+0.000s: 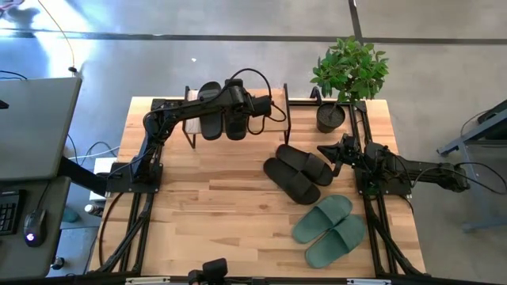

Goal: Pick and place slides into the shelf
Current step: Put the bottom slide on the shelf, then move the bottom black slide to the middle of the table

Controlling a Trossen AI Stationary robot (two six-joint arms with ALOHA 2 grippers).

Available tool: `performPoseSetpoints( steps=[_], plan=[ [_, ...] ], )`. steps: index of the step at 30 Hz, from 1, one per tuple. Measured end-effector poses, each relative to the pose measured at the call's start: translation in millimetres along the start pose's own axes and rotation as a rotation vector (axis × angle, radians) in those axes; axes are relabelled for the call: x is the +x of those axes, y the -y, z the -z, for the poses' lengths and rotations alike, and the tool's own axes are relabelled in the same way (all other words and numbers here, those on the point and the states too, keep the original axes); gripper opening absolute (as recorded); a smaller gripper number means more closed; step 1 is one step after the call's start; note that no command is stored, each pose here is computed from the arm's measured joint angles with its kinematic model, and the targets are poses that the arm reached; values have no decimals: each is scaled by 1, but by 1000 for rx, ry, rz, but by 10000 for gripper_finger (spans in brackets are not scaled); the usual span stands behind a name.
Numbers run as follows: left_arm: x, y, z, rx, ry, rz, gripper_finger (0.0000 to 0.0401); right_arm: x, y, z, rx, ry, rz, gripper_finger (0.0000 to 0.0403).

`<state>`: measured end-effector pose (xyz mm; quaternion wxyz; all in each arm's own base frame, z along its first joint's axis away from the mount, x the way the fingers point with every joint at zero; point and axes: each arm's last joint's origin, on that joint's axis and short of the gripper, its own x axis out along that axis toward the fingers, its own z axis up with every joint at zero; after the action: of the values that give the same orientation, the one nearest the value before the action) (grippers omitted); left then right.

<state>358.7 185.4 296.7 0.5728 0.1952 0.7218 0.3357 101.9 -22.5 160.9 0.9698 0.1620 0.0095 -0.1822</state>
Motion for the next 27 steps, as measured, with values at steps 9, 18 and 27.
performPoseSetpoints(
  steps=[9,18,27],
  plan=[
    [-7,-5,2,-44,15,4,190,0,0,0,0,1,4,0],
    [-36,-10,5,-58,86,23,191,0,0,0,-4,2,6,0],
    [-92,-9,14,-96,288,153,179,0,0,0,0,1,3,0]
  ],
)
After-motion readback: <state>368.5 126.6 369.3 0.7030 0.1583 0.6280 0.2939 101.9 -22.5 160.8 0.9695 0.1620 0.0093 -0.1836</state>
